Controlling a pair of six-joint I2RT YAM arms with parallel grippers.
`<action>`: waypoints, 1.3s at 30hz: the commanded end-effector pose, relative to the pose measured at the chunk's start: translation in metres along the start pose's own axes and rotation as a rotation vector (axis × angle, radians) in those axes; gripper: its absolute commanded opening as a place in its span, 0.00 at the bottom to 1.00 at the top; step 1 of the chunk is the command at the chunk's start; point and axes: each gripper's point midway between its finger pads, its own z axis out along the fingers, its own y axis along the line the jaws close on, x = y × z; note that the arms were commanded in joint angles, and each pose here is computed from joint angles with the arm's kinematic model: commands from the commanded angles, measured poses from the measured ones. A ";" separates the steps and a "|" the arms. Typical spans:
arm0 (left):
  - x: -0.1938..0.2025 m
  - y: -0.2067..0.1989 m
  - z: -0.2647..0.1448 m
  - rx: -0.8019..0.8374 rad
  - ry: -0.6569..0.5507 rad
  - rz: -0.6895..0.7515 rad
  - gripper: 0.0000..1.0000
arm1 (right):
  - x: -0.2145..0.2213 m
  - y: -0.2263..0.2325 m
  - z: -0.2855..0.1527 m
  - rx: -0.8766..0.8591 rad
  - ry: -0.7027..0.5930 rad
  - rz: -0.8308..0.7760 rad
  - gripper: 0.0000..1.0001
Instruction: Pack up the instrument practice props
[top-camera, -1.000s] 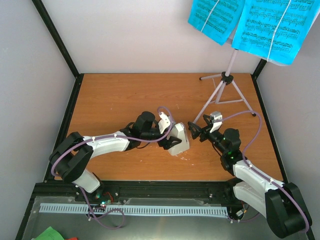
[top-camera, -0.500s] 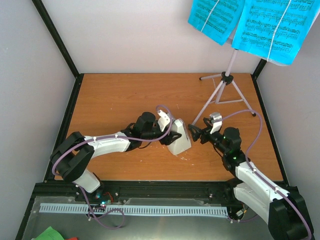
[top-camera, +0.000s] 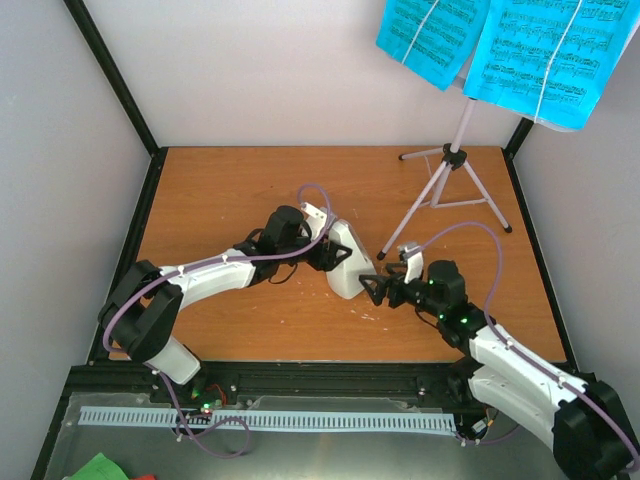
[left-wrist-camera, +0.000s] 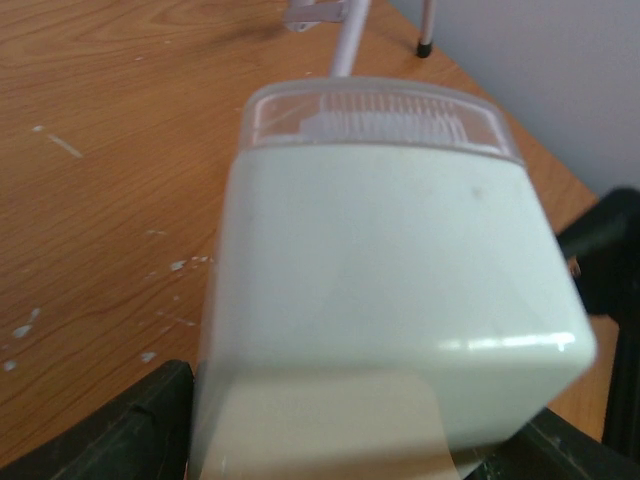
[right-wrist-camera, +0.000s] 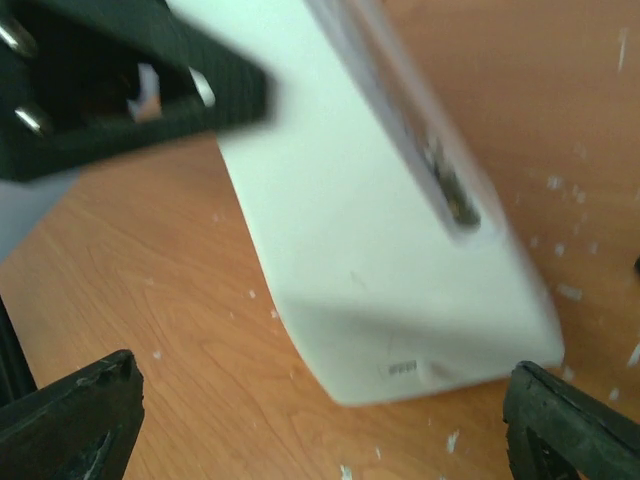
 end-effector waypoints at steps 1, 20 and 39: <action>-0.024 -0.005 -0.005 -0.007 -0.026 -0.003 0.55 | 0.020 -0.012 0.015 0.099 0.083 0.042 0.95; -0.024 -0.006 -0.005 -0.007 -0.017 -0.005 0.55 | 0.036 -0.007 0.069 0.237 0.195 -0.129 0.93; -0.018 -0.006 -0.003 0.010 -0.010 0.001 0.55 | 0.037 -0.012 0.075 0.307 0.161 -0.152 0.78</action>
